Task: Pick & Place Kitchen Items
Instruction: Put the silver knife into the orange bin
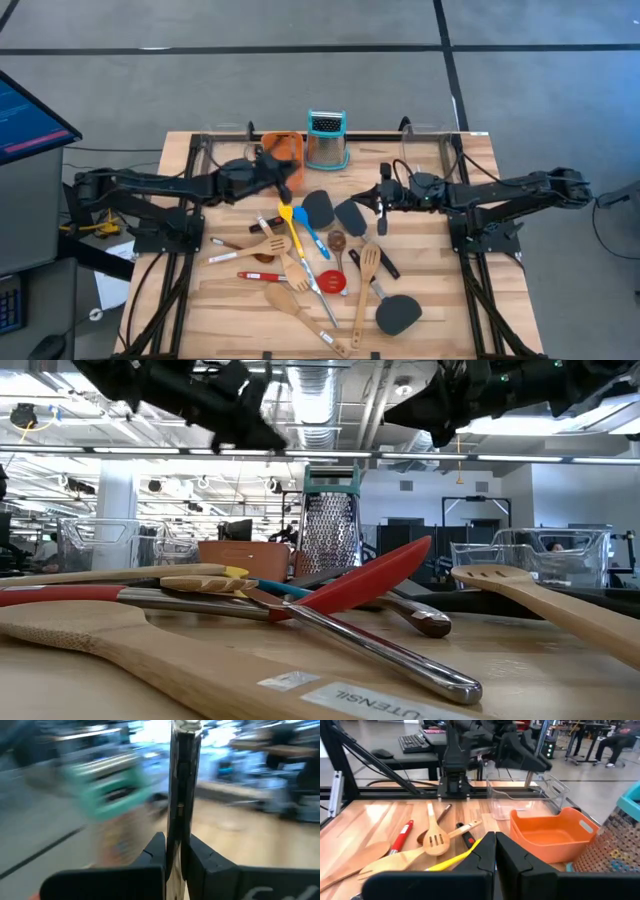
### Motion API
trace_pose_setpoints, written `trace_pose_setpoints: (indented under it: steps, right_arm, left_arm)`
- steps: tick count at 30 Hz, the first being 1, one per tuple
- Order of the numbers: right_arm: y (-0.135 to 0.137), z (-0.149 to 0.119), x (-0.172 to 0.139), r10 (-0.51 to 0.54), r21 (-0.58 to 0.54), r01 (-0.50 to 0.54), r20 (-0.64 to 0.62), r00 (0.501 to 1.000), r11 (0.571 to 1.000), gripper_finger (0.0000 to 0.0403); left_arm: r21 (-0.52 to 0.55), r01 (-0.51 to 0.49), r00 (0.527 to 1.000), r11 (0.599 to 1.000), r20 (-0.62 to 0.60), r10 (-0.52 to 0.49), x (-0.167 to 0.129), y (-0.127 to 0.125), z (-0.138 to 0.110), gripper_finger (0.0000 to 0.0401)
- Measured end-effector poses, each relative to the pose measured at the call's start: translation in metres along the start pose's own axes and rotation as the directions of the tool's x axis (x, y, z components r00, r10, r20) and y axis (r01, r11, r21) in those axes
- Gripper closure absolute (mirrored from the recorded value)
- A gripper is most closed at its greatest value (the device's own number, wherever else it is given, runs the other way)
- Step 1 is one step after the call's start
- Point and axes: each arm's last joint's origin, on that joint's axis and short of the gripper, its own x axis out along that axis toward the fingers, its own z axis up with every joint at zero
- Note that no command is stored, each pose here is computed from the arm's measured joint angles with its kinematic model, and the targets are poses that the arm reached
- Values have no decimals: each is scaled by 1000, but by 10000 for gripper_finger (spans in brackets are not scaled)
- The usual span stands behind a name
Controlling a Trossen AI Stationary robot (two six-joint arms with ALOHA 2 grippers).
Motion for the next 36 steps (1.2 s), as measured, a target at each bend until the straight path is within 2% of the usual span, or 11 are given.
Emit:
trace_pose_setpoints:
  steps: [2,4,7,11,17,27,32,36]
  right_arm:
    - [0,0,0,-4,0,4,-3,1000,1000,401]
    - [-1,-1,0,-7,1,7,-5,1000,1000,401]
    - [-2,-1,0,-9,1,9,-5,1000,1000,400]
    - [-4,-1,1,-17,3,17,-6,1000,1000,401]
    - [-4,-1,1,-21,2,21,-9,1000,1000,402]
    - [-5,-1,1,-24,3,24,-9,1000,1000,402]
    - [-7,-1,1,-32,4,32,-10,999,999,402]
    - [-7,-1,1,-44,3,44,-10,999,999,402]
  left_arm:
    - [-12,-80,997,997,-6,80,-4,8,1,394]
    - [-21,-108,994,994,-3,107,-4,13,2,394]
    - [-49,-133,991,990,-35,131,1,20,-3,394]
    - [-80,-121,988,989,-101,113,13,27,-14,394]
    - [-106,-190,970,976,-175,170,31,45,-29,394]
    - [-256,-194,939,947,-327,104,50,84,-54,394]
    - [-256,-222,912,941,-397,108,51,92,-63,394]
    - [-258,-196,892,946,-447,62,51,90,-62,394]
